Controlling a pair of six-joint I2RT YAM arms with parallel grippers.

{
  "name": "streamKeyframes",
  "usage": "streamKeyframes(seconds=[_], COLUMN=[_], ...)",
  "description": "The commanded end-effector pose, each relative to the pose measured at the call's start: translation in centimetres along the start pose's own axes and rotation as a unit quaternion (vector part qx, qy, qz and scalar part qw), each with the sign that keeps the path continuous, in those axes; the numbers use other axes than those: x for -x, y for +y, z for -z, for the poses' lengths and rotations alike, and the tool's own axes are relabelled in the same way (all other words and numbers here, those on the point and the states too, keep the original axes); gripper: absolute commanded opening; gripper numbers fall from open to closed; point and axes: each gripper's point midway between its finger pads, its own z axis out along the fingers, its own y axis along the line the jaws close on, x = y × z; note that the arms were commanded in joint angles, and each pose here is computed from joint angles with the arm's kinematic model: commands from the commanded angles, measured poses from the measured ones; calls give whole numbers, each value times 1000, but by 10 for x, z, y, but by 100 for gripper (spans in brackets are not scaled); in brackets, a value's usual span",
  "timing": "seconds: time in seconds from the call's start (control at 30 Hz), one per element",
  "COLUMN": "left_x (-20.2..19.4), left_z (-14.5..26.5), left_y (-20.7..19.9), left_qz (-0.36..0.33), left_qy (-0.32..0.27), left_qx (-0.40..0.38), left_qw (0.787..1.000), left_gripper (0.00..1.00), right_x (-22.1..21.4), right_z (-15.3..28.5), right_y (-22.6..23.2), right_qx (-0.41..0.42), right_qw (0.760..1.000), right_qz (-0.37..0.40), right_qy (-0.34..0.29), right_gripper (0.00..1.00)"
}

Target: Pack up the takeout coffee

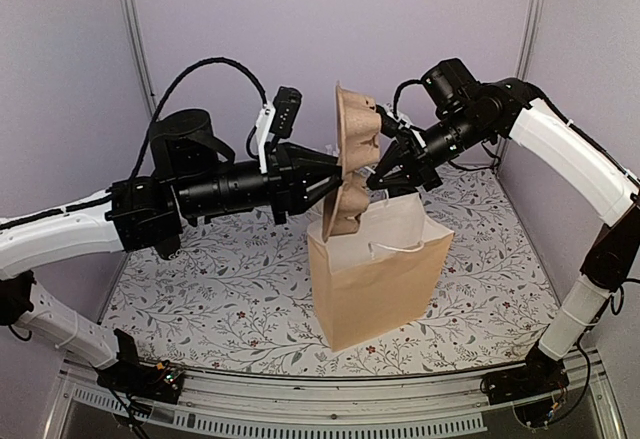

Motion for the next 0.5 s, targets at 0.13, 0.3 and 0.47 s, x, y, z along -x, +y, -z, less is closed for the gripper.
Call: streamKeyframes(seconds=[0.13, 0.3, 0.47], left_x=[-1, -18, -39], left_z=[-19, -30, -34], left_y=[-11, -6, -2], left_qz=[-11, -7, 2], left_qy=[-33, -14, 10], left_qx=[-32, -29, -23], left_qw=[999, 999, 1000], left_gripper=[26, 25, 24], right_x=[8, 7, 5], right_z=[2, 2, 2], right_y=[5, 5, 5], right_qx=[4, 5, 3], right_qw=[1000, 1000, 1000], right_qz=[-6, -9, -10], right_qy=[-12, -12, -10], right_gripper=[0, 0, 1])
